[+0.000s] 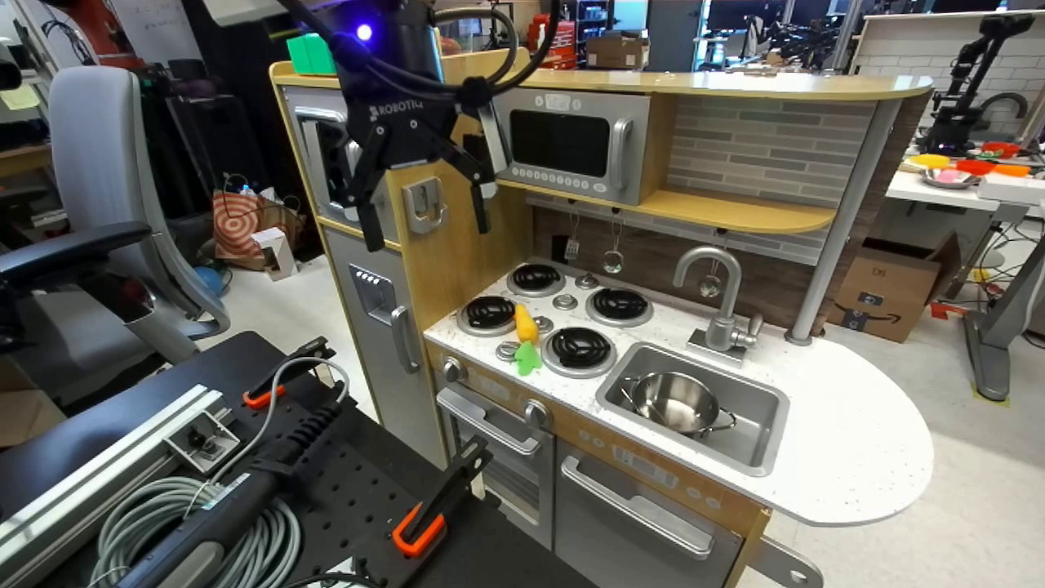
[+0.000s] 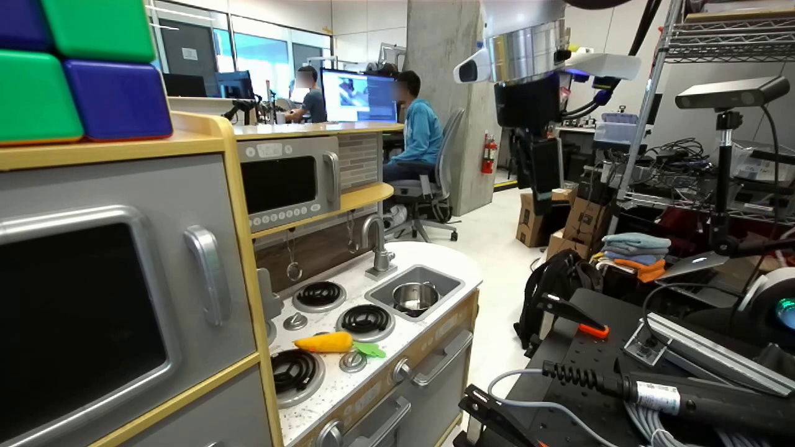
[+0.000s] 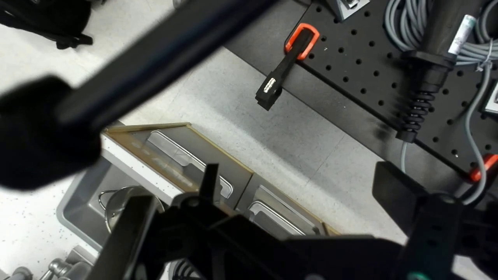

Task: Remove the carrot toy from the stove and put it inside the silver pot in the sink

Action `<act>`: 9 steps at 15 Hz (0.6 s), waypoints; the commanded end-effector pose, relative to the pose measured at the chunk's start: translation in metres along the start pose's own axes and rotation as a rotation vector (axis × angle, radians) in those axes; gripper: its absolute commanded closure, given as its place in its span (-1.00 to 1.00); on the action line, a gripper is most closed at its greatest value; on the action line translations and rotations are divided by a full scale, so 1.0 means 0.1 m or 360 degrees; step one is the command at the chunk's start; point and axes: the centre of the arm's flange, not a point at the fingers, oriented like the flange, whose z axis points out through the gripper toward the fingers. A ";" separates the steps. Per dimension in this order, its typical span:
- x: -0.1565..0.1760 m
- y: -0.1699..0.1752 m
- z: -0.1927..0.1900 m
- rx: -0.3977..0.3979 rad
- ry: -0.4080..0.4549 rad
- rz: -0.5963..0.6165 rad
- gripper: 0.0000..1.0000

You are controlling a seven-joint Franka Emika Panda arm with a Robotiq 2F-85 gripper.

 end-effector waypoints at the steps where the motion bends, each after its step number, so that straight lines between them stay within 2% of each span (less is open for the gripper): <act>1: 0.00 -0.01 0.00 0.0000 -0.0002 -0.0014 -1.00; 4: 0.16 0.00 0.15 -0.0030 0.0280 0.0038 -1.00; 6: 0.37 0.05 0.29 -0.0096 0.0480 0.0061 -1.00; 9: 0.74 0.09 0.43 -0.0020 0.0642 0.0065 -1.00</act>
